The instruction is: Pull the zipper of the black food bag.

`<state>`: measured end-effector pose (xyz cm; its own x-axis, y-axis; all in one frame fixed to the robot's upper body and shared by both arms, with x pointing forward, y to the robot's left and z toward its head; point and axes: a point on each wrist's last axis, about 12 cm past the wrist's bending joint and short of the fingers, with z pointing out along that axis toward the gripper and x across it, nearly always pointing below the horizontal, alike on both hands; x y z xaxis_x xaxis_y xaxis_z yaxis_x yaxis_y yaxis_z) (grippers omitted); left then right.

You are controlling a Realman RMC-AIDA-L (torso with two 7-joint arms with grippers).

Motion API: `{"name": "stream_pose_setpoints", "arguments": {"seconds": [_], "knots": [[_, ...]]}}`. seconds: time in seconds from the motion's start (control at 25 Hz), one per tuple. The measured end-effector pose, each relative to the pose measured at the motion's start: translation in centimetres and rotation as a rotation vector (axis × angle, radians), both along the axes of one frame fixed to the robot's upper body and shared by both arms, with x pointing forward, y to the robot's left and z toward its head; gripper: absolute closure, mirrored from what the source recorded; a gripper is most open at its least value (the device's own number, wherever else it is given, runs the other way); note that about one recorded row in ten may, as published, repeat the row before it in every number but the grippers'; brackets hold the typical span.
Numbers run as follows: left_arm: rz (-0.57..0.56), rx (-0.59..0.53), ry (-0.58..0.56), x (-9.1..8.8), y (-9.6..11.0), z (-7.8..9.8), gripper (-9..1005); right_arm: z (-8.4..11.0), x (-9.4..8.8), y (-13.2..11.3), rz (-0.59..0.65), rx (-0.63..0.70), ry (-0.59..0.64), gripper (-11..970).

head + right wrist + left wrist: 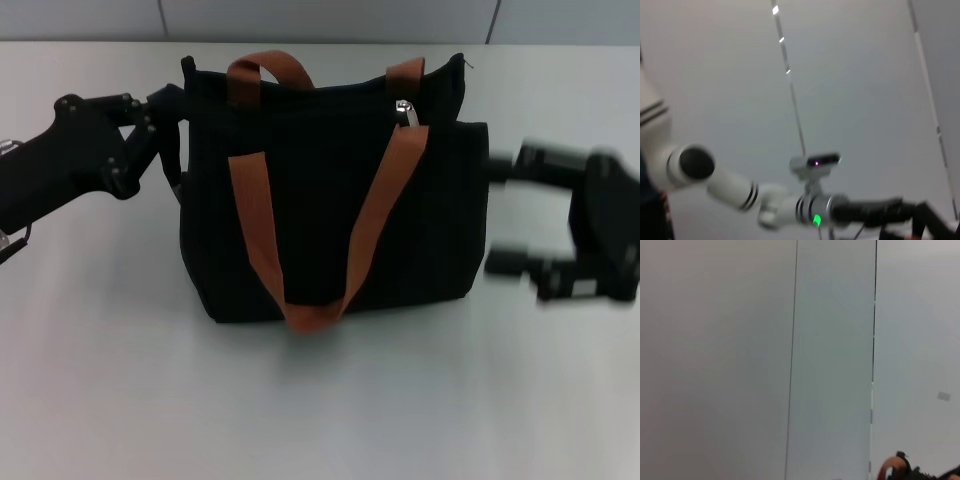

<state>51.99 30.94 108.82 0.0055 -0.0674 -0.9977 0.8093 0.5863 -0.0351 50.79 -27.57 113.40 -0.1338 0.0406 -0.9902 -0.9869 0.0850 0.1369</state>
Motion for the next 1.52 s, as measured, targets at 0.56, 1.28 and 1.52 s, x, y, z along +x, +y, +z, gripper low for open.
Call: {"name": "stream_pose_setpoints", "arguments": {"seconds": [0.56,1.28,1.52], "knots": [[-0.083,0.022,0.190,0.1,1.1,0.5,856,-5.5,-2.5,2.0,0.019,-0.098,0.047,126],[-0.468,0.071,0.222,-3.7,0.9,1.9,205,-7.9,-2.3,3.5,-0.043,-0.140,0.056,130],[-0.524,0.109,0.242,-5.3,-1.8,-0.7,210,-8.8,-2.7,3.9,-0.052,-0.148,0.053,130]]}}
